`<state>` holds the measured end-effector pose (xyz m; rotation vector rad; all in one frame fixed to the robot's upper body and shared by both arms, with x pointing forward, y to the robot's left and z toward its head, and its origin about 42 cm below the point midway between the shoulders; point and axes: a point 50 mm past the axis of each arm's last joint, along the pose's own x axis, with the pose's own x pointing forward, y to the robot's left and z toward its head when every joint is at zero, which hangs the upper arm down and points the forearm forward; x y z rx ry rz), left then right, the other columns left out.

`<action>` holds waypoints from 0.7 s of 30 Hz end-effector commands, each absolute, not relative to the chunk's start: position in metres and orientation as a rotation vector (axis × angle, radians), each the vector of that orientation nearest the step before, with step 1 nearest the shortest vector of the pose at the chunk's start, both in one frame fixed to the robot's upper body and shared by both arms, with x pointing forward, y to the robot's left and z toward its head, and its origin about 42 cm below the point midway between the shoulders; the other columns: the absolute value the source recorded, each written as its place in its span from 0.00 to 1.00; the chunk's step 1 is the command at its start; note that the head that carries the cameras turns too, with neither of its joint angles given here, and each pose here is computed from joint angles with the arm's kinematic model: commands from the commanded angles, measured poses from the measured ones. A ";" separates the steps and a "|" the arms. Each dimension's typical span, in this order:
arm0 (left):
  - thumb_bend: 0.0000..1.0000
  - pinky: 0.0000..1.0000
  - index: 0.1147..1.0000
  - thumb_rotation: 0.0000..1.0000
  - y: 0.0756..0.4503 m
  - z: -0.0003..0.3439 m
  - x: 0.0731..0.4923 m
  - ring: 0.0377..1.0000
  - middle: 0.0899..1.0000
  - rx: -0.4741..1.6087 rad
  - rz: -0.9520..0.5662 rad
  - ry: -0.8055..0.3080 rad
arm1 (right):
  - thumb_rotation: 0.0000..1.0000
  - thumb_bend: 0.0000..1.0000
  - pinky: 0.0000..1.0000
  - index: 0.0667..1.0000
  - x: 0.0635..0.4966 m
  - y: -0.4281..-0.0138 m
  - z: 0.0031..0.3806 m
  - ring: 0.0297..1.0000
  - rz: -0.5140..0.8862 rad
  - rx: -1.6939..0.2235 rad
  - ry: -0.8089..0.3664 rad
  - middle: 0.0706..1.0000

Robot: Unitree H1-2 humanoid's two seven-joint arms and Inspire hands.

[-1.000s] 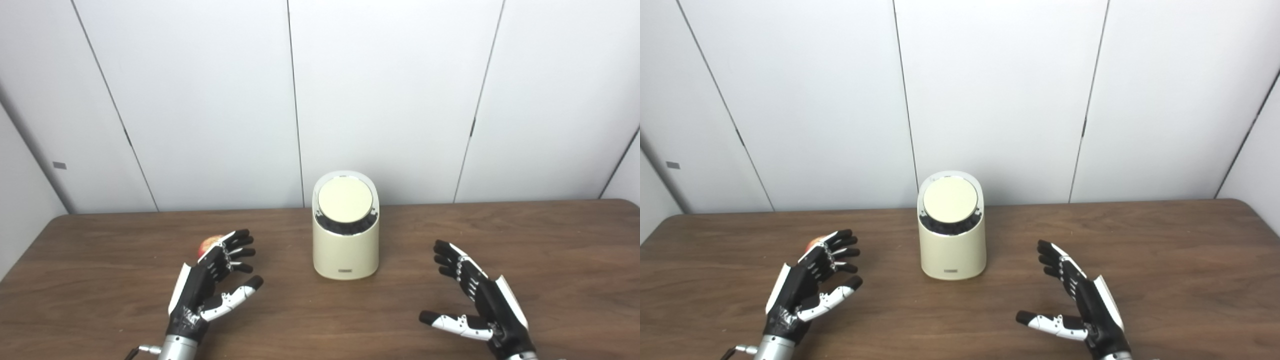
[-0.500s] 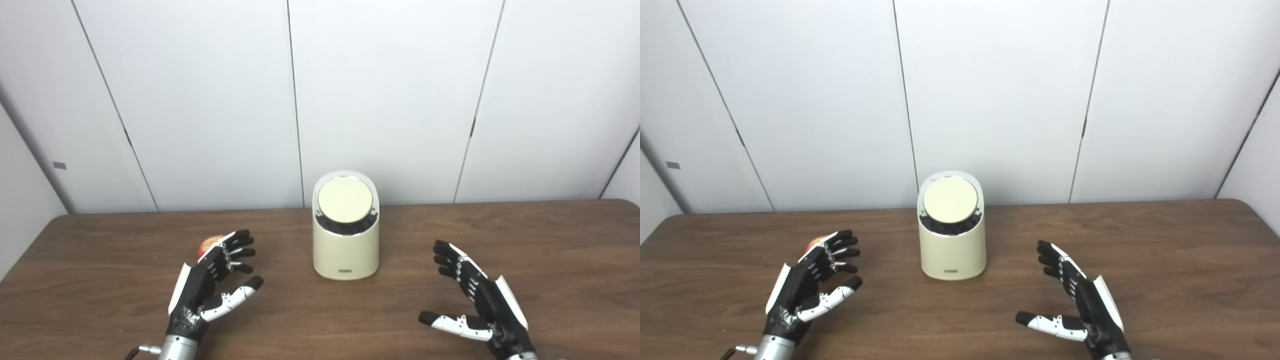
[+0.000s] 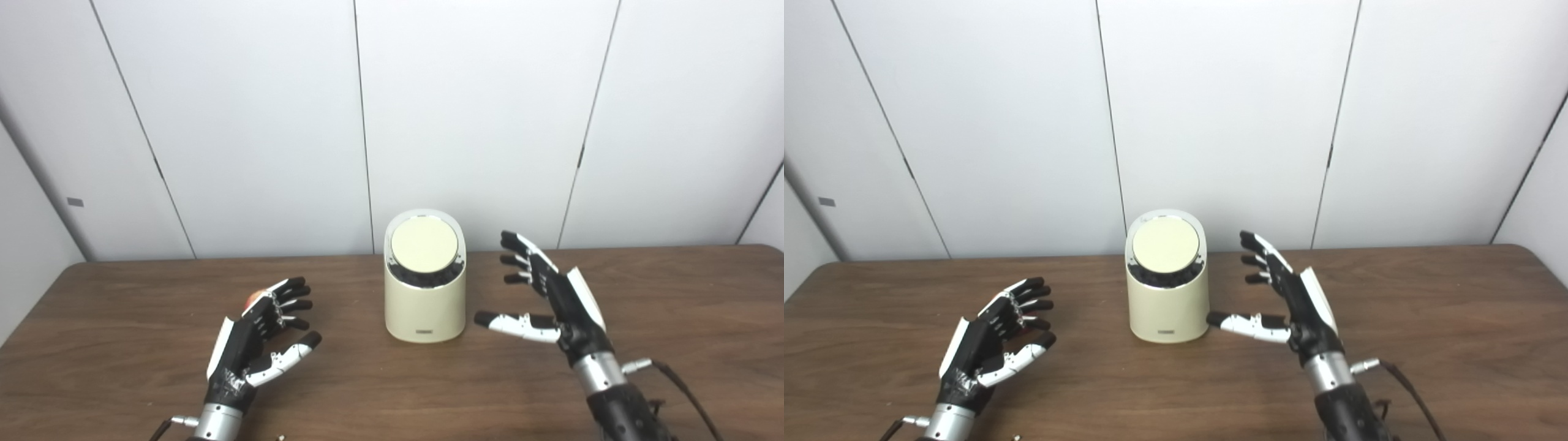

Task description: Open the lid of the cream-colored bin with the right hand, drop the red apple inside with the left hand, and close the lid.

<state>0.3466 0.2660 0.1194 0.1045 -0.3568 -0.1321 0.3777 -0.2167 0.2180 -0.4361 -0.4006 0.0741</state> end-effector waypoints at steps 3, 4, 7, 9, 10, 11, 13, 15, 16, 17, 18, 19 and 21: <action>0.67 0.60 0.80 0.16 0.264 0.094 0.333 0.73 0.77 0.084 -0.125 -0.297 | 0.36 0.80 0.71 0.88 0.395 -0.214 0.259 0.83 0.078 -0.507 -0.460 0.86; 0.67 0.61 0.80 0.16 0.264 0.094 0.334 0.73 0.77 0.083 -0.126 -0.297 | 0.38 0.81 0.71 0.88 0.399 -0.214 0.266 0.82 0.075 -0.520 -0.467 0.86; 0.67 0.61 0.80 0.16 0.264 0.094 0.334 0.73 0.77 0.087 -0.127 -0.298 | 0.35 0.81 0.72 0.87 0.410 -0.211 0.284 0.84 0.064 -0.516 -0.488 0.85; 0.66 0.61 0.80 0.15 0.264 0.094 0.334 0.73 0.77 0.089 -0.128 -0.297 | 0.33 0.82 0.74 0.86 0.417 -0.210 0.296 0.84 0.058 -0.536 -0.487 0.84; 0.66 0.61 0.80 0.15 0.264 0.093 0.334 0.73 0.77 0.089 -0.127 -0.297 | 0.35 0.82 0.75 0.88 0.420 -0.209 0.301 0.85 0.059 -0.551 -0.480 0.86; 0.66 0.61 0.80 0.15 0.264 0.093 0.334 0.73 0.77 0.089 -0.127 -0.296 | 0.36 0.81 0.77 0.89 0.422 -0.209 0.306 0.86 0.063 -0.566 -0.471 0.87; 0.66 0.61 0.80 0.15 0.264 0.093 0.334 0.73 0.77 0.086 -0.127 -0.293 | 0.40 0.81 0.79 0.91 0.428 -0.207 0.317 0.87 0.062 -0.609 -0.446 0.90; 0.66 0.61 0.80 0.14 0.263 0.093 0.334 0.73 0.77 0.084 -0.130 -0.293 | 0.44 0.81 0.80 0.94 0.432 -0.204 0.326 0.89 0.065 -0.649 -0.424 0.94; 0.65 0.61 0.80 0.14 0.263 0.093 0.334 0.73 0.77 0.084 -0.131 -0.293 | 0.45 0.81 0.80 0.95 0.434 -0.202 0.329 0.90 0.070 -0.662 -0.415 0.96; 0.65 0.61 0.80 0.14 0.262 0.093 0.334 0.73 0.77 0.087 -0.130 -0.293 | 0.46 0.81 0.79 0.96 0.436 -0.201 0.332 0.91 0.072 -0.674 -0.404 0.97; 0.65 0.61 0.80 0.14 0.262 0.093 0.334 0.73 0.77 0.085 -0.131 -0.291 | 0.47 0.83 0.78 0.97 0.439 -0.198 0.335 0.91 0.076 -0.687 -0.390 0.97; 0.66 0.61 0.80 0.15 0.262 0.092 0.334 0.74 0.77 0.081 -0.132 -0.290 | 0.48 0.85 0.77 0.98 0.441 -0.196 0.339 0.91 0.076 -0.709 -0.379 0.97; 0.66 0.61 0.80 0.14 0.261 0.092 0.335 0.73 0.77 0.075 -0.133 -0.287 | 0.51 0.89 0.75 0.98 0.446 -0.191 0.343 0.89 0.082 -0.743 -0.359 0.97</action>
